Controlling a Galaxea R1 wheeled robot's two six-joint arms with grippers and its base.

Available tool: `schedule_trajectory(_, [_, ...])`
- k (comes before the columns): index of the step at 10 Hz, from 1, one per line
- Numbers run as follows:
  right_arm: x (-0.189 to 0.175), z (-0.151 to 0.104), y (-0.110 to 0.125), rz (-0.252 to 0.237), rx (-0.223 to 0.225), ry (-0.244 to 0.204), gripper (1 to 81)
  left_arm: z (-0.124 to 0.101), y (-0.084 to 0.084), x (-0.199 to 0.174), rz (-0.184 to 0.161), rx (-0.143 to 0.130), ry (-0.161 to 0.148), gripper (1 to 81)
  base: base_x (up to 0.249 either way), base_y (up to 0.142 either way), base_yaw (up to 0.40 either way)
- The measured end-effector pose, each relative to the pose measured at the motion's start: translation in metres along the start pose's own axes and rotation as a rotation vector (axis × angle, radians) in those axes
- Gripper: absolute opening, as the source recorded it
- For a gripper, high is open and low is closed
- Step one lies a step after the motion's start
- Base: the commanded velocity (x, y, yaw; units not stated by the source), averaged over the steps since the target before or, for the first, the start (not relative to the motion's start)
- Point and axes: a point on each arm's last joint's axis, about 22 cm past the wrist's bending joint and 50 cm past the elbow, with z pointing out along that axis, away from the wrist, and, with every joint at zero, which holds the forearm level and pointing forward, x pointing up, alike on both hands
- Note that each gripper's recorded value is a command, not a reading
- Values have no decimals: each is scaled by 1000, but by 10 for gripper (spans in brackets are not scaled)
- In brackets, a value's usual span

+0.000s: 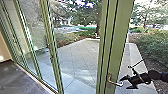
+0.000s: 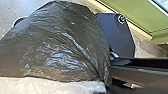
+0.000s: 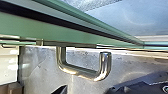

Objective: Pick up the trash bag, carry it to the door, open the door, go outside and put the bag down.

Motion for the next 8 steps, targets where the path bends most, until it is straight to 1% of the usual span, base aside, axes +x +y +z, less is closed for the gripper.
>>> schedule_trajectory(1, [6,4,4,33,-11,8,811,0,0,0,-1,0,0,10,0,0,0])
schedule_trajectory(2, [10,9,7,59,-27,6,811,0,0,0,-2,0,0,10,0,0,0])
schedule_trajectory(3, [14,16,8,78,-33,7,811,0,0,0,-2,1,0,10,0,0,0])
schedule_trajectory(5, [21,27,7,107,-44,10,811,0,-1,0,-6,1,0,10,0,0,0])
schedule_trajectory(6, [20,32,8,113,-61,0,811,0,-1,0,-9,1,1,10,0,0,0])
schedule_trajectory(8, [18,46,4,150,-86,-16,811,0,-1,0,-10,2,1,10,0,0,0])
